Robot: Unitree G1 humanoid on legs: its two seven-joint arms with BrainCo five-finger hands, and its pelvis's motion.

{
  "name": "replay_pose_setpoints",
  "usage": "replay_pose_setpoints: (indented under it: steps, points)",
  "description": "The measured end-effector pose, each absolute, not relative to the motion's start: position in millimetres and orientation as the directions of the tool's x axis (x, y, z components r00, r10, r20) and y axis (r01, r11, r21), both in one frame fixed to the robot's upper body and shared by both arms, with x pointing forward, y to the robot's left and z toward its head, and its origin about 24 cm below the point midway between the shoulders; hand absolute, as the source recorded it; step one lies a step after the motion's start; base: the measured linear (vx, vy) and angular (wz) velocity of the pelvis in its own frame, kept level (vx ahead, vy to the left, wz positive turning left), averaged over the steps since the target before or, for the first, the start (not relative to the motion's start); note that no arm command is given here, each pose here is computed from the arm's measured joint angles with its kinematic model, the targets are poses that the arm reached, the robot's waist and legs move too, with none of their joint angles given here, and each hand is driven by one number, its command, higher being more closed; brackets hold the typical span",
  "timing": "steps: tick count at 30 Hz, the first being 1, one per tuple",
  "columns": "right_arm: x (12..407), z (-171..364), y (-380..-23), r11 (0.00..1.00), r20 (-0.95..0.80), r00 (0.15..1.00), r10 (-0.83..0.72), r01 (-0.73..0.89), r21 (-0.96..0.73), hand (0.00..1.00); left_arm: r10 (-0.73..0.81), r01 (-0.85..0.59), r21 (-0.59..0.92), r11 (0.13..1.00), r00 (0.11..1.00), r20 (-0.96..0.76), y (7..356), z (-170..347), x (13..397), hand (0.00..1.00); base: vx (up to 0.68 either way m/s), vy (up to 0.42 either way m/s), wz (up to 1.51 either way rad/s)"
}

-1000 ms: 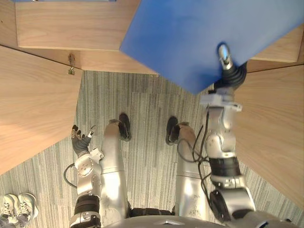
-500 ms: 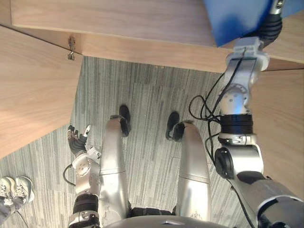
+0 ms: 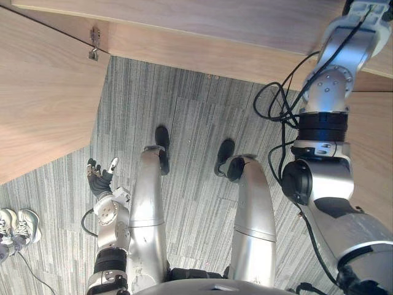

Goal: Walk over to the cabinet, pick up the folder, carry it to the office cabinet, place the folder inside the office cabinet, then close the office cabinet door

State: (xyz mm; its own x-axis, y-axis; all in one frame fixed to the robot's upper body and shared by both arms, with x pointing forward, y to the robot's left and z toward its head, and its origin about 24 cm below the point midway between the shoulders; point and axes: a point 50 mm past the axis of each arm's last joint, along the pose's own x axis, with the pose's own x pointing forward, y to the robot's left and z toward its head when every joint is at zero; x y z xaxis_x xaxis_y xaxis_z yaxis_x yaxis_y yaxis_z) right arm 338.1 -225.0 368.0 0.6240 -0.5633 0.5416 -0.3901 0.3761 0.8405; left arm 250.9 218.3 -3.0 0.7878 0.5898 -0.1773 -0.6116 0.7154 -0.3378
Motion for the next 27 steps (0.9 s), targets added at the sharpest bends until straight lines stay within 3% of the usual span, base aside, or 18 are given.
replay_pose_setpoints:
  steps: [11, 22, 25, 27]
  points:
    - [330.4, 384.5, -237.1, 0.413, 0.573, 0.587, -0.573, -0.397, 0.820, 0.00, 0.594, -0.616, -0.342, 0.710, 0.784, -0.179, 220.6, -2.8, 251.4, 0.00, -0.01, 0.014, 0.06]
    - [338.5, 372.2, -241.7, 0.427, 0.547, 0.609, -0.573, -0.348, 0.835, 0.00, 0.605, -0.641, -0.327, 0.695, 0.766, -0.216, 223.3, -11.4, 249.1, 0.00, 0.00, 0.007, 0.00]
    - [342.7, 359.9, -246.3, 0.464, 0.536, 0.635, -0.557, -0.297, 0.835, 0.00, 0.603, -0.643, -0.323, 0.694, 0.765, -0.228, 222.4, -14.0, 248.5, 0.00, 0.01, 0.022, -0.06]
    - [346.0, 352.3, -251.3, 0.568, 0.560, 0.650, -0.514, -0.232, 0.790, 0.00, 0.604, -0.647, -0.315, 0.694, 0.762, -0.234, 224.1, -15.9, 247.7, 0.00, 0.01, 0.018, -0.07]
